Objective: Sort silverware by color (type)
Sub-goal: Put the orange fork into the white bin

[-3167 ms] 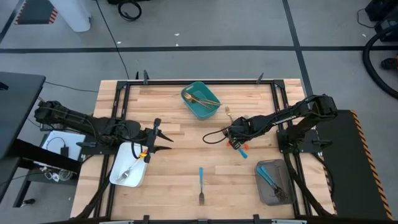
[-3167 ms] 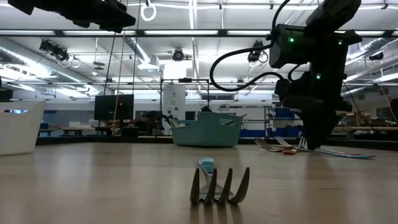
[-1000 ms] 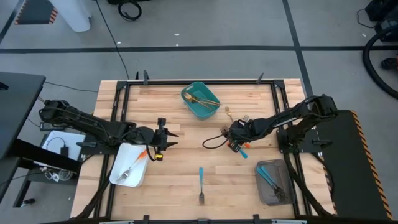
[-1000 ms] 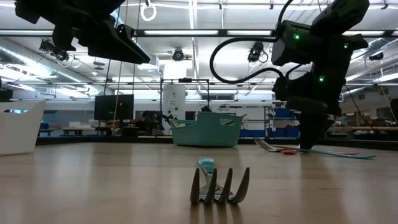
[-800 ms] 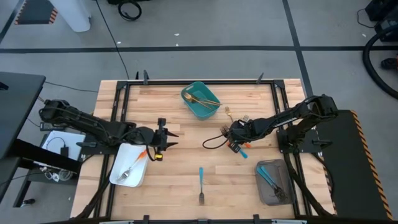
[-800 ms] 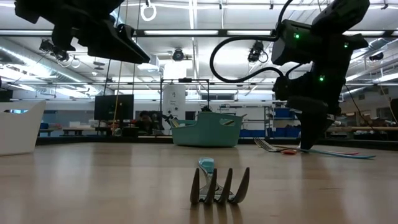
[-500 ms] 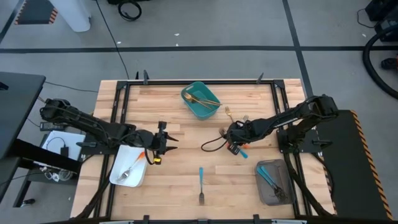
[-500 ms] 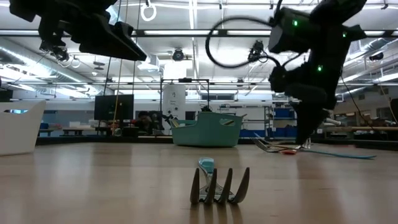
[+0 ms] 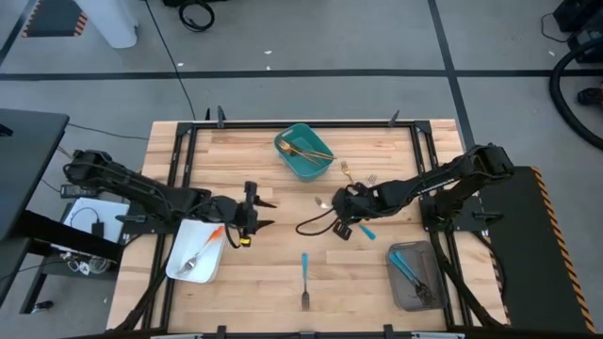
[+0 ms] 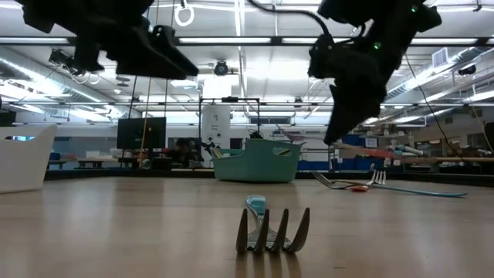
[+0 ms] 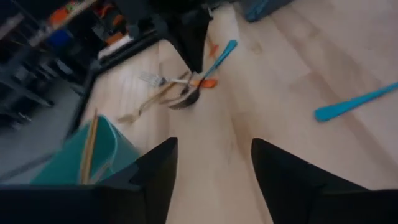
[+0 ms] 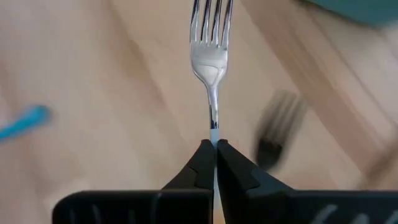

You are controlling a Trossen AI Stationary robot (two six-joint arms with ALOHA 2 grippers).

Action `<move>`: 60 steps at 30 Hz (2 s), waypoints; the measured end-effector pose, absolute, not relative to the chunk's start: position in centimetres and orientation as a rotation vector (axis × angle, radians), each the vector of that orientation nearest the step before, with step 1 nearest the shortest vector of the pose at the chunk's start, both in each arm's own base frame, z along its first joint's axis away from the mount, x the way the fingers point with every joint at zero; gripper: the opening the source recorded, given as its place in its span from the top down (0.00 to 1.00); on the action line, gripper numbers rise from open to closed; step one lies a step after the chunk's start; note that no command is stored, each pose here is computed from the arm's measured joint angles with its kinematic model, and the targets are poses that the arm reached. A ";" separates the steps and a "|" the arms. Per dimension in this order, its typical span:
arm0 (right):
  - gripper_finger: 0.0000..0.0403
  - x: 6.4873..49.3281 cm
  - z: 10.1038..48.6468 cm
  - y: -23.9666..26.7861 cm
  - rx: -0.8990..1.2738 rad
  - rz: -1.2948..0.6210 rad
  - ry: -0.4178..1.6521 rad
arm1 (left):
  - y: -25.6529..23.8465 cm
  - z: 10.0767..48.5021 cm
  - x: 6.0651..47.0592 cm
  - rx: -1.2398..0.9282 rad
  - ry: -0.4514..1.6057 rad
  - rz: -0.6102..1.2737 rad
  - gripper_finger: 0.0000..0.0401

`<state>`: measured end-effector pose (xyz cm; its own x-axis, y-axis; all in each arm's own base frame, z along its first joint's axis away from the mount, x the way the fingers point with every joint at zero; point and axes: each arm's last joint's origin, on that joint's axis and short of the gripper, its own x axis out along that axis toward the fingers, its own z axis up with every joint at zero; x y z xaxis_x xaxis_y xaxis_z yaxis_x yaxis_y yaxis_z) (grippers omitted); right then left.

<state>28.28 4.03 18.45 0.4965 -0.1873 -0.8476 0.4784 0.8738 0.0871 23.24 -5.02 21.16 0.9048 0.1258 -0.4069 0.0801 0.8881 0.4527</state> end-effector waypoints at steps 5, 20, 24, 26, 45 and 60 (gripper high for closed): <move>0.97 29.1 19.0 4.2 0.356 -0.334 0.896 | -5.4 19.6 24.4 0.699 0.483 0.040 0.42; 0.97 30.4 19.8 3.0 0.515 -0.216 0.802 | -6.8 19.1 28.5 1.024 0.449 0.036 0.51; 0.97 30.6 19.9 2.7 0.543 -0.235 0.779 | -7.1 19.4 30.3 1.054 0.521 0.077 0.51; 0.97 30.7 20.0 2.6 0.551 -0.239 0.759 | -7.1 19.1 31.0 1.069 0.557 0.103 0.52; 0.97 31.2 20.5 2.2 0.586 -0.273 0.674 | -7.4 17.1 35.6 1.299 0.750 0.347 0.52; 0.97 31.6 20.9 1.0 0.600 -0.294 0.614 | -7.1 17.2 36.0 1.364 0.760 0.323 0.70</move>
